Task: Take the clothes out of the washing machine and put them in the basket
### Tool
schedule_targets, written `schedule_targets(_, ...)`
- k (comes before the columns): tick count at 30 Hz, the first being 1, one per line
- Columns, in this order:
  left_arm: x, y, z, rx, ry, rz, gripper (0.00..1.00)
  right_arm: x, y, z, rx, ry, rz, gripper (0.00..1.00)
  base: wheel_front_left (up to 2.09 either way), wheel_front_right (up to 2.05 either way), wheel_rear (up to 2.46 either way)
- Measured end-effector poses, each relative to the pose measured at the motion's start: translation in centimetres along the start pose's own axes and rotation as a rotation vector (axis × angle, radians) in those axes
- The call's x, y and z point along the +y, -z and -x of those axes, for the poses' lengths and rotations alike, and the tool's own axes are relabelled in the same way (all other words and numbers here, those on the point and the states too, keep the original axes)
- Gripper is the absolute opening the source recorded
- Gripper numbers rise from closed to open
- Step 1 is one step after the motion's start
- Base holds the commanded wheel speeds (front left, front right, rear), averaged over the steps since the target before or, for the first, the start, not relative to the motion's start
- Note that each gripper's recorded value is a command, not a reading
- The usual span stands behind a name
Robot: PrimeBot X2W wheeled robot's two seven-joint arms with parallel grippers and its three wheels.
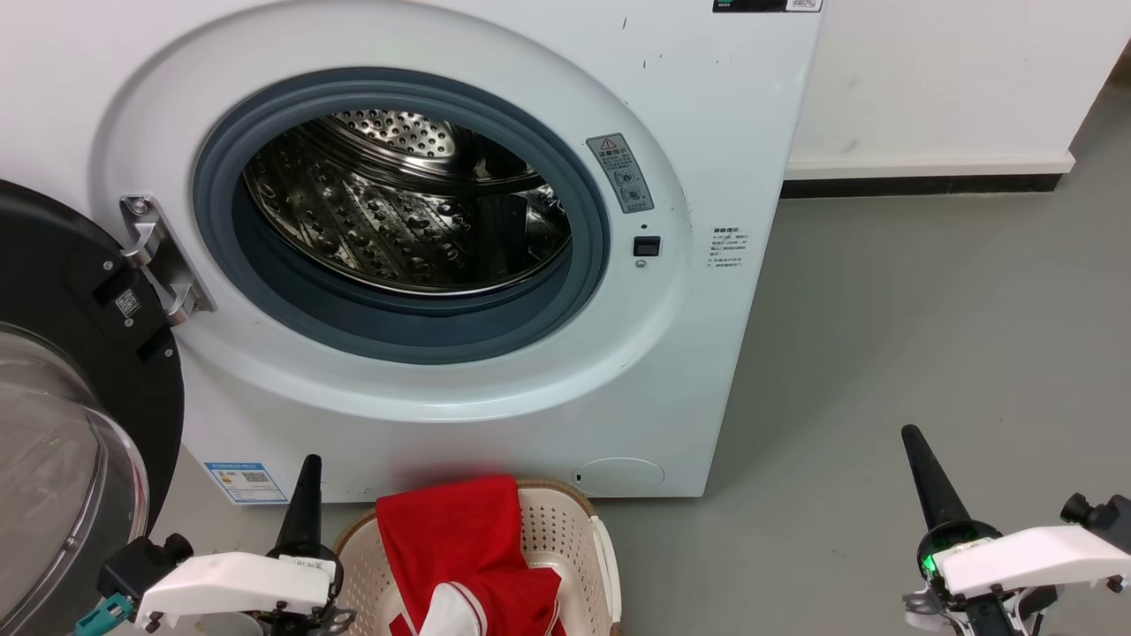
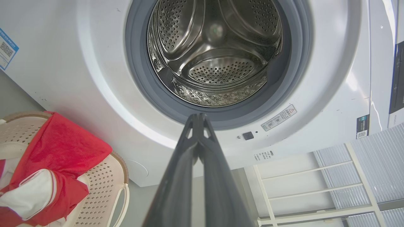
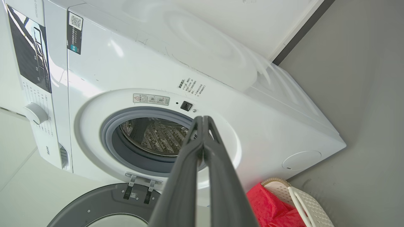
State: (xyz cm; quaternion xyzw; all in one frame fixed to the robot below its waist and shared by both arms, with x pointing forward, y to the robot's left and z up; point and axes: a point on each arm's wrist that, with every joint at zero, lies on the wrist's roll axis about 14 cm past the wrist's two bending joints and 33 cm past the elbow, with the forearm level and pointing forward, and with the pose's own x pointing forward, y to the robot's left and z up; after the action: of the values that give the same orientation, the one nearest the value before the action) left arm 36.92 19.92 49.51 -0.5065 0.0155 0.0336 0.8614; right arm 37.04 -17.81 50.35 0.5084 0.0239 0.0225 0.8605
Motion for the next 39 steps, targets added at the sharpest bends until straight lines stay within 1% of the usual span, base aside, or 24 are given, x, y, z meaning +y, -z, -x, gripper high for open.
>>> schedule_targets(17,-0.1,0.0,-0.6,0.015,0.01,0.171,0.0,-0.4,-0.6,-0.5,-0.016,0.01,-0.168,0.0,0.0,0.0,0.0)
schedule_targets(39,-0.5,-0.3,-1.2,0.023,0.033,0.359,0.0,-0.8,-1.4,-1.0,-0.043,0.014,-0.353,0.0,0.0,0.0,0.0)
